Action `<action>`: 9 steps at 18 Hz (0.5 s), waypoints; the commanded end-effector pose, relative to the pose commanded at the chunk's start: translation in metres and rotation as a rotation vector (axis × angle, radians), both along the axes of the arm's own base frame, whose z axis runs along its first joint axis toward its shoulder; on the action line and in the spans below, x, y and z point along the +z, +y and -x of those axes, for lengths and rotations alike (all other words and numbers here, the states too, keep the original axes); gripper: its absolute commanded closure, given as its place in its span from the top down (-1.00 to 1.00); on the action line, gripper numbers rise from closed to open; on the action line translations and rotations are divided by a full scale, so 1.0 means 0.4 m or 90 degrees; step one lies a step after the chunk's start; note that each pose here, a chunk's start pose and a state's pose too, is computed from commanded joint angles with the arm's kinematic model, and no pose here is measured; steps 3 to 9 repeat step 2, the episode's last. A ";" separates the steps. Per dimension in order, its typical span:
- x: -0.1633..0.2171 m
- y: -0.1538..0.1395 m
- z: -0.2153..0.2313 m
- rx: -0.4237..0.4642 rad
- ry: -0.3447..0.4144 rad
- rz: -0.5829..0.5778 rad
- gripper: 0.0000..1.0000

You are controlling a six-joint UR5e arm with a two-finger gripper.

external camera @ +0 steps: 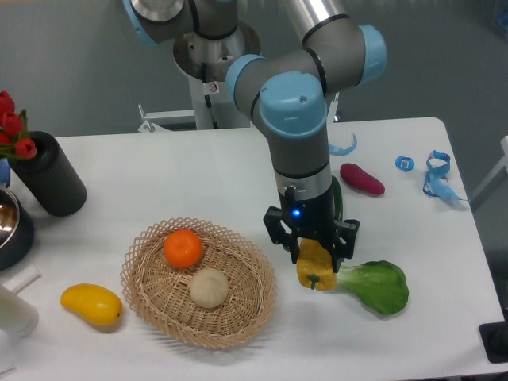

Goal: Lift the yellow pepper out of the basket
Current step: 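Lift the yellow pepper out of the basket and carry it beside the bok choy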

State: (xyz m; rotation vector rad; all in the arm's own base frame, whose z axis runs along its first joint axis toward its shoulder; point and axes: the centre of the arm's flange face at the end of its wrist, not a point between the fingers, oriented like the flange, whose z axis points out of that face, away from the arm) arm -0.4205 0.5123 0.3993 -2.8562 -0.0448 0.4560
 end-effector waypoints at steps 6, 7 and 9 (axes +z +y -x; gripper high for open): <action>0.007 -0.015 0.006 0.005 -0.001 -0.003 0.06; 0.007 -0.015 0.006 0.005 -0.001 -0.003 0.06; 0.007 -0.015 0.006 0.005 -0.001 -0.003 0.06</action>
